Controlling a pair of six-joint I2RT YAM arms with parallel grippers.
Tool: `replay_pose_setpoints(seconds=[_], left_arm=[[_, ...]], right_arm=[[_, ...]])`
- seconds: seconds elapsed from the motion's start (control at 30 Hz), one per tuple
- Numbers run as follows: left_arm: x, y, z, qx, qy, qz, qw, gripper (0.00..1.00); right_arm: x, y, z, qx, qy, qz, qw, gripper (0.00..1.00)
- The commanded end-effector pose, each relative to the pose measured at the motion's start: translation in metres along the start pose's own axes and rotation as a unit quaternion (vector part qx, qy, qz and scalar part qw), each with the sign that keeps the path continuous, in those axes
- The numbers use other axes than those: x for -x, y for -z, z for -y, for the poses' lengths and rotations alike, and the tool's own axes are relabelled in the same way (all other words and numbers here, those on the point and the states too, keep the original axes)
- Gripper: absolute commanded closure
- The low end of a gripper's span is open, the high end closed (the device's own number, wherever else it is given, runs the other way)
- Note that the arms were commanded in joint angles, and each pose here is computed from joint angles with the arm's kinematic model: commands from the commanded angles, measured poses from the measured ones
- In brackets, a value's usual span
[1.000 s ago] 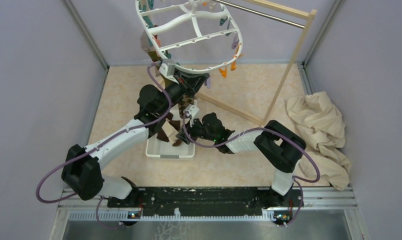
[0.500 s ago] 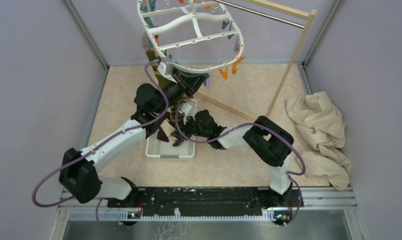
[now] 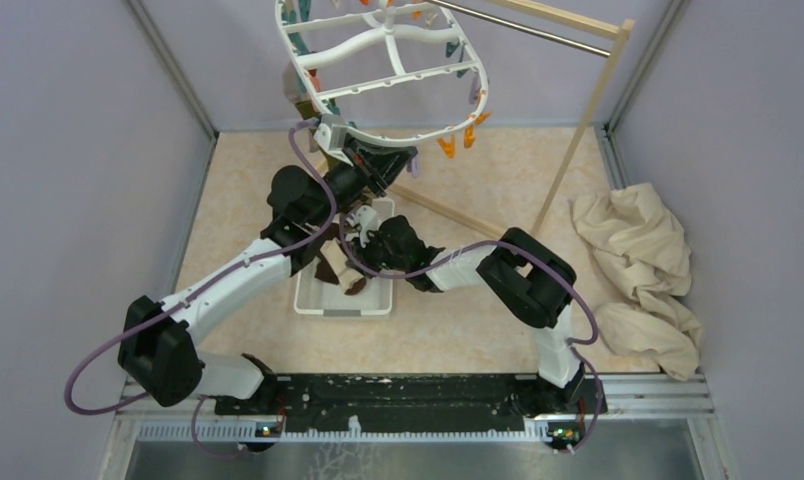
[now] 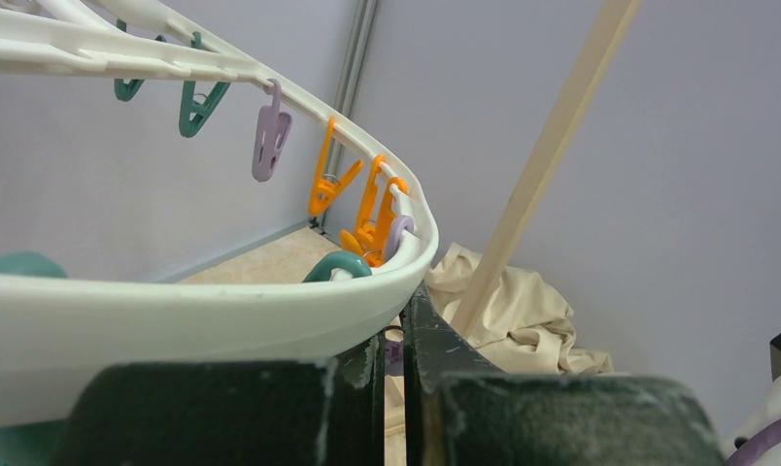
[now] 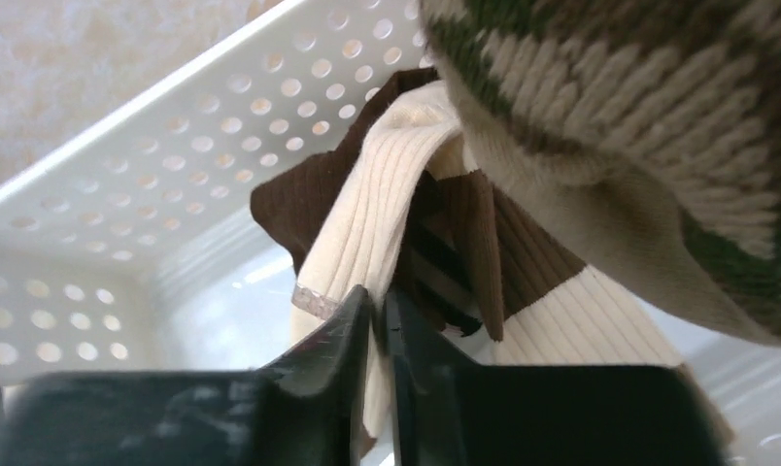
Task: Clip the socks to the hanger
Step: Pick up the sock from the bin.
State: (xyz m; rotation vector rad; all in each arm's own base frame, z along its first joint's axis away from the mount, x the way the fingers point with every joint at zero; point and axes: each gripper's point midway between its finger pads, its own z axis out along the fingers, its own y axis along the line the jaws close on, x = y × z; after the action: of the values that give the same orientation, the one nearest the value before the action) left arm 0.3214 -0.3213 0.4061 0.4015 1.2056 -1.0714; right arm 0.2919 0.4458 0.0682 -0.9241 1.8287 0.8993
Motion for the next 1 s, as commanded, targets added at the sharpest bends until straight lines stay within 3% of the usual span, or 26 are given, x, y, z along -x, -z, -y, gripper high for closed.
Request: replay_pose_setpoints(seconds=[0.0,0.47,0.77,0.97], left_arm=[[0.005,-0.003,0.004,-0.012,0.0,-0.005,1.0,1.0],[-0.001,-0.004,-0.002,-0.008,0.001,-0.011,1.0,1.0],[0.0,-0.005,-0.001,-0.01,0.001,-0.009,1.0,1.0],[0.002,-0.006,-0.002,-0.008,-0.004,-0.01,1.0,1.0]], right_arm=[[0.015,-0.005,-0.006,0.014,0.006,0.013,1.0,0.99],[0.104,0.088,-0.024,0.002,0.022,0.142,0.99,1.0],[0.119,0.129,-0.019,-0.026,0.027,0.146,0.989,1.0],[0.086,0.151,-0.01,-0.045,0.01,0.106,0.993,1.0]])
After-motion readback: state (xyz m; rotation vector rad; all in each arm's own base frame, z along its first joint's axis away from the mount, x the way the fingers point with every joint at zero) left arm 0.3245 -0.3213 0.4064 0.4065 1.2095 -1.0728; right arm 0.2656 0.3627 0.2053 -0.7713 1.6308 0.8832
